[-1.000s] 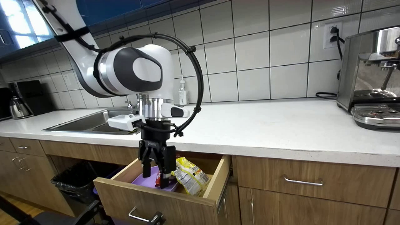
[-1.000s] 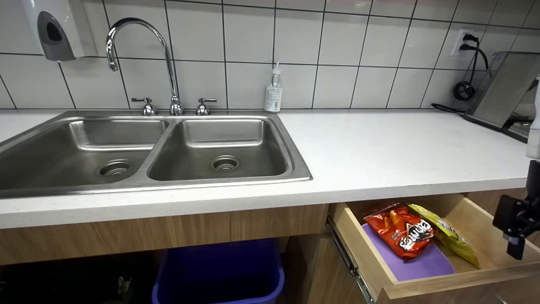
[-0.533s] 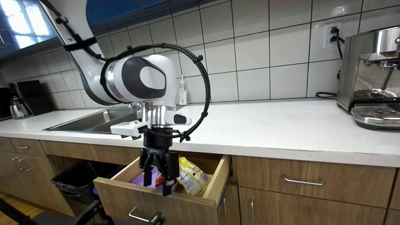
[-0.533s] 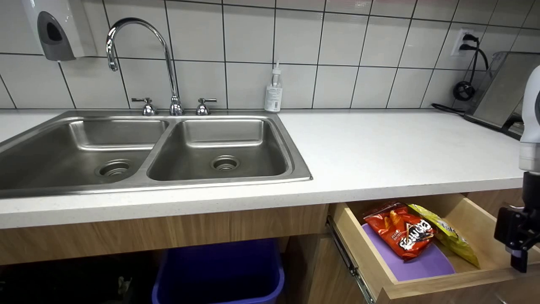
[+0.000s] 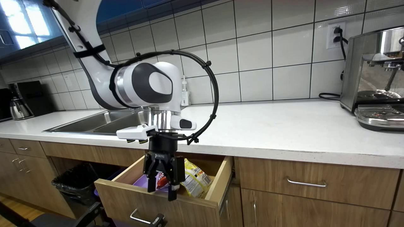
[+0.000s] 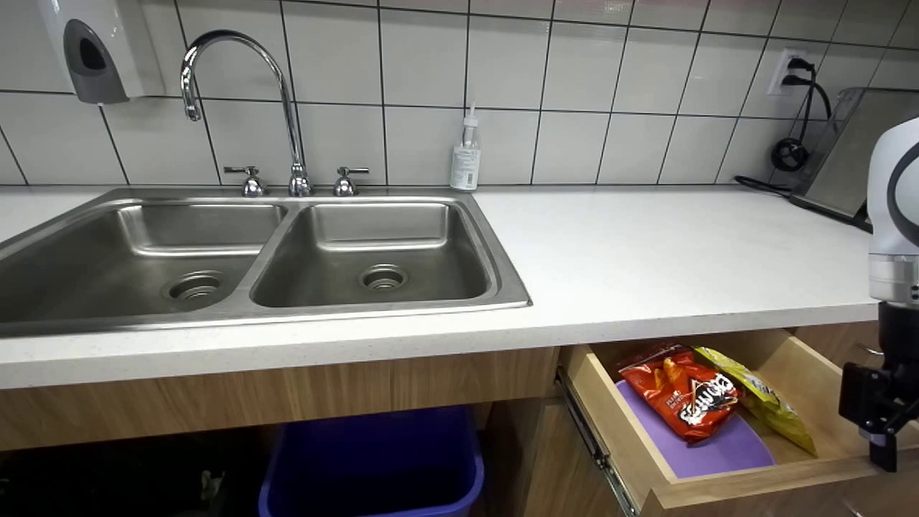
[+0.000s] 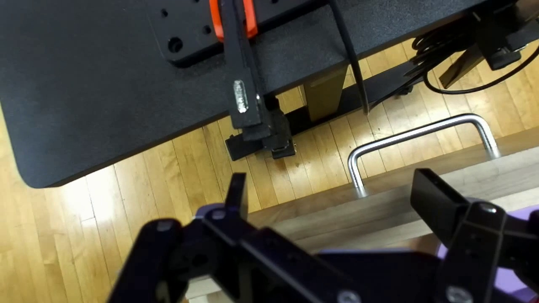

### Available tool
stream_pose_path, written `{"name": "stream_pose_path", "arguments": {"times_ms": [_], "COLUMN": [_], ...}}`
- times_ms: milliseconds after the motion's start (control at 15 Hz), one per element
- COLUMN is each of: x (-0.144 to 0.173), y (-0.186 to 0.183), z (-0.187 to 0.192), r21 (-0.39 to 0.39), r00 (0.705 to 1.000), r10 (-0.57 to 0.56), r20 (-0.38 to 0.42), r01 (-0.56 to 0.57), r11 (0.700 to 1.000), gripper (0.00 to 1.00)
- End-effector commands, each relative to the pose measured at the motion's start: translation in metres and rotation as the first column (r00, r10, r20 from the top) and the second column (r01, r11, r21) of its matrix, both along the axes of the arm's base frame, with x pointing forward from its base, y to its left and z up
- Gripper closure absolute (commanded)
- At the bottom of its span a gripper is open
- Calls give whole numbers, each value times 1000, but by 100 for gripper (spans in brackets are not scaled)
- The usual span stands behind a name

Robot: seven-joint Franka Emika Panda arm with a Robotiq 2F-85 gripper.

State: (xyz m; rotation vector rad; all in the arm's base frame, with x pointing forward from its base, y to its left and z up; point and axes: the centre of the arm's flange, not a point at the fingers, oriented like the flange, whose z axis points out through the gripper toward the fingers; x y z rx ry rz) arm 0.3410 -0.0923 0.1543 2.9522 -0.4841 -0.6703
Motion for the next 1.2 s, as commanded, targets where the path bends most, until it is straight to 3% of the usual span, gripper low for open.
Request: {"name": "stream_pose_path", "arguments": {"times_ms": [0,733,1133], "x": [3,-6,4], "y": [-2,-4,-7], "z": [2,-11,-19], "r21": [7,9,-15], "r00": [998,990,995], "r10": [17,7,6], "r20": [-57,-140,-98], "r01": [-16,-6,-8], "r11": [1000,1000,1000], "gripper": [0,0,0]}}
